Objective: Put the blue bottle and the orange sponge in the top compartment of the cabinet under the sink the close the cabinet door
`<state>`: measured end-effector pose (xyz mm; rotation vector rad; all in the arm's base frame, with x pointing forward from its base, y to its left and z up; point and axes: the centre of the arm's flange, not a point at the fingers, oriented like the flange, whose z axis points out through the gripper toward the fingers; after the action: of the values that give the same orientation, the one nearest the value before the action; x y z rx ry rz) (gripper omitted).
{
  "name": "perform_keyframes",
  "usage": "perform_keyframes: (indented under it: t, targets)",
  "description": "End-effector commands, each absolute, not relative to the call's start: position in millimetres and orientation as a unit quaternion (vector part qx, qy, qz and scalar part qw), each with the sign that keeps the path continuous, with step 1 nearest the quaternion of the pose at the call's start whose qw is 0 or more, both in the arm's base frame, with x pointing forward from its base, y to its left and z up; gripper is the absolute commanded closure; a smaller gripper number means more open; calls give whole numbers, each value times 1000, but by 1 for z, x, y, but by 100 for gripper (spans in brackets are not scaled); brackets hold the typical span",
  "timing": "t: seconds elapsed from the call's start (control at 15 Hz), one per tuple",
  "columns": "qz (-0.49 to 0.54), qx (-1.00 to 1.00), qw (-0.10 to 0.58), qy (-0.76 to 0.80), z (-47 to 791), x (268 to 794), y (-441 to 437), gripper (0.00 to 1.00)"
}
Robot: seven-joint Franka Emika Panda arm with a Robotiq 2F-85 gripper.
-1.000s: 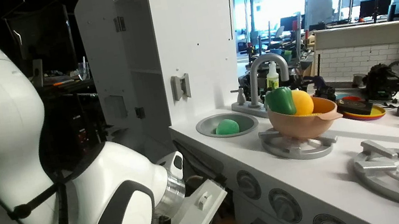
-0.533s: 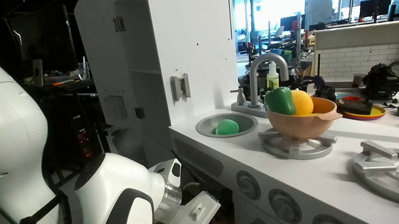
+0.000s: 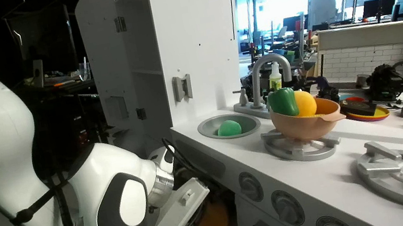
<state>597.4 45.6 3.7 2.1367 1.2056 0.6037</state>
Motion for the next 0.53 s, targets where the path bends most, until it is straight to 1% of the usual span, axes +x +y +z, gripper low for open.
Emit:
perform_keyframes:
  t: [0.0,0.33,0.47]
  targets:
    - [298,780,328,442,-8,613,58,100]
    - [328,766,352,427,-35,634,68,100]
    - [344,758,363,418,-36,634,53,100]
